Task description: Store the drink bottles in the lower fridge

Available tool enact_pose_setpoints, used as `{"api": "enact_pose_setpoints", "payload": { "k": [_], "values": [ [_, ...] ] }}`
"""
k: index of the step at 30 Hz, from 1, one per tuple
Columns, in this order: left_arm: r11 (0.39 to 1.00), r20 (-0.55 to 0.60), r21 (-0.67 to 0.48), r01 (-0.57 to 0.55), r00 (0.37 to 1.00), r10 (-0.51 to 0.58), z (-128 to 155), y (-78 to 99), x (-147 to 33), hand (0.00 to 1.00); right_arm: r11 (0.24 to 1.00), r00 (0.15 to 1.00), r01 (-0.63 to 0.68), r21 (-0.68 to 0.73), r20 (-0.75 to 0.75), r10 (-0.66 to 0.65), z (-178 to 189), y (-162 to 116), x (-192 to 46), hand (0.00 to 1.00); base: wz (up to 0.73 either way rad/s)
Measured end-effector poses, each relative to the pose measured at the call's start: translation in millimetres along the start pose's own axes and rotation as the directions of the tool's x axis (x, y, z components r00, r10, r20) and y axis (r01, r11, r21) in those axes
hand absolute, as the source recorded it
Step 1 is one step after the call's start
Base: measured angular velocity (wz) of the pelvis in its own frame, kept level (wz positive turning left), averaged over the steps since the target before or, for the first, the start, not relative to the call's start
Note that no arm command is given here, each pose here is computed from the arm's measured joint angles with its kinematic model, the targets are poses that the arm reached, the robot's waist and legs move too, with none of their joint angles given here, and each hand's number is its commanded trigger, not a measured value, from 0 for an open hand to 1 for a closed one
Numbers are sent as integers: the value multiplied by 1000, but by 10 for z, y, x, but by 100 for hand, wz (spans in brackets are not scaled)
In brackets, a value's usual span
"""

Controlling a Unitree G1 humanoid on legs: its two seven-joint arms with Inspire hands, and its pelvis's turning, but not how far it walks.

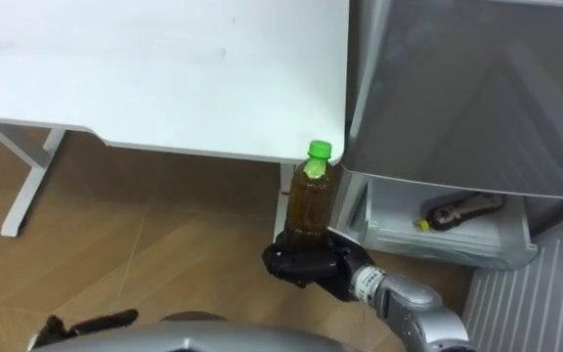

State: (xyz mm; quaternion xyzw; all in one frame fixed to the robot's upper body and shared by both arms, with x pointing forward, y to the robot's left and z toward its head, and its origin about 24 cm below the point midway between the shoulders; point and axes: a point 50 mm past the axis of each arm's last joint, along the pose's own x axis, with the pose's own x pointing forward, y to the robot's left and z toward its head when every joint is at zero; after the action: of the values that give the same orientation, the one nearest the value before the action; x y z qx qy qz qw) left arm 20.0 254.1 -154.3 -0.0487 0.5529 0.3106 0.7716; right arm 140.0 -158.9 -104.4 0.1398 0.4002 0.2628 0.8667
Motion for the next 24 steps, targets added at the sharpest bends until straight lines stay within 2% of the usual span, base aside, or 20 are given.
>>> {"api": "enact_pose_setpoints", "payload": {
  "k": [6,12,16,20,24],
  "values": [
    [998,-138,22,55,989,-51,-285,41,-11,0,999,999,31,32,-22,-30,-59,-31,0,100,1],
    [982,-201,96,163,969,-141,-361,-88,-26,0,997,998,63,48,-27,-62,-59,-54,5,100,-1],
    [970,-184,150,194,969,-165,-280,-144,-5,0,997,997,67,39,-31,-66,-36,-68,27,100,1],
    [939,-161,259,225,969,-188,-194,-199,12,0,994,995,95,55,-28,-93,-40,-120,8,100,-2],
    [913,-153,334,235,969,-193,-167,-219,17,0,985,991,137,108,-6,-137,-31,-150,-5,100,0]
  ]
}}
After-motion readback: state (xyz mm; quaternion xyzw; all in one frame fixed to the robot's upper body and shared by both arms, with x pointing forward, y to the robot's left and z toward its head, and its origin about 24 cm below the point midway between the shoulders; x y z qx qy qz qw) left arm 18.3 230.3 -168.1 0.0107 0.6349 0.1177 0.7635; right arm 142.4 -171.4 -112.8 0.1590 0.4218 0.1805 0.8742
